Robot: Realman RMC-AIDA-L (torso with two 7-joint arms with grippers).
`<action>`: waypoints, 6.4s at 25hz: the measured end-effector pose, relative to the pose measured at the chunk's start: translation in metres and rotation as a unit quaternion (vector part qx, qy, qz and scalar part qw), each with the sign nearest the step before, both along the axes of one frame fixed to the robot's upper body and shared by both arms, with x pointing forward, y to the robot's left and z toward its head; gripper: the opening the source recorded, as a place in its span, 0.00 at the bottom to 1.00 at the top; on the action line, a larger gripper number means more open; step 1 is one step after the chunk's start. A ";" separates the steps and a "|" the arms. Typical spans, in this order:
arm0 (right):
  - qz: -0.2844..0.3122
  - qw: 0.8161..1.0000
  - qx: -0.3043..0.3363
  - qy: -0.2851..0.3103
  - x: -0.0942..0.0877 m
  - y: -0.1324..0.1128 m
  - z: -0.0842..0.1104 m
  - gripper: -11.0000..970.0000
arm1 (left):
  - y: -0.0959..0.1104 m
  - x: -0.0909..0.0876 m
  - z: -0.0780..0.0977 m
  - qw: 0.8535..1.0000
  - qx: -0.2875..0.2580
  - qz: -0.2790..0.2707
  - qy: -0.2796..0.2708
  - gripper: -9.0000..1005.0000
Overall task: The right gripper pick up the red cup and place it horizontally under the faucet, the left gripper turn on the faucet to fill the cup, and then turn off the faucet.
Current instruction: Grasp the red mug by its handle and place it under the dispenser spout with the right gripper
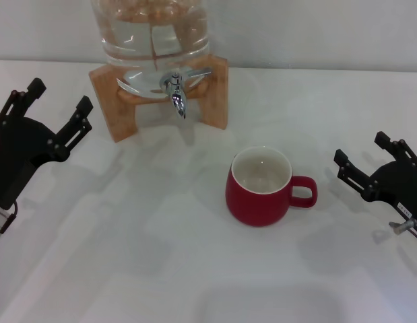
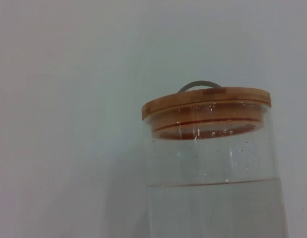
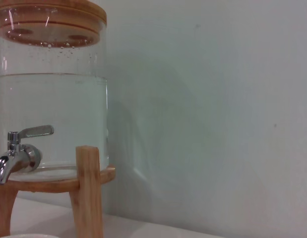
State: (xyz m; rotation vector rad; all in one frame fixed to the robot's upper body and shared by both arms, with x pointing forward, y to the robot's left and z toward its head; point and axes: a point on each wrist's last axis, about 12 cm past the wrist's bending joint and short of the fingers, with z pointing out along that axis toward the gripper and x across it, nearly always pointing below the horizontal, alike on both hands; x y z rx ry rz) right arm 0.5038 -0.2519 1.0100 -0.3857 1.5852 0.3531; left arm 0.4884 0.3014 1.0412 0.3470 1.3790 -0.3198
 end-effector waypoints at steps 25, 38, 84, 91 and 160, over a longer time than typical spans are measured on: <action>-0.003 1.000 0.011 -0.008 -0.022 -0.007 -0.004 0.90 | 0.000 0.000 -0.002 1.000 -0.001 0.001 0.004 0.85; 0.044 0.999 0.001 -0.014 -0.041 -0.001 -0.009 0.90 | -0.001 0.001 -0.001 1.000 0.000 0.001 0.005 0.85; 0.057 0.997 -0.024 0.040 -0.017 0.022 -0.015 0.88 | -0.003 0.007 0.002 1.000 0.001 -0.003 0.000 0.85; 0.046 0.998 -0.022 0.038 -0.013 0.020 -0.014 0.88 | -0.004 0.009 0.003 1.000 0.001 -0.005 -0.002 0.85; 0.063 0.997 -0.042 0.029 0.003 0.038 -0.007 0.16 | -0.005 0.011 0.002 1.000 0.002 -0.005 0.001 0.85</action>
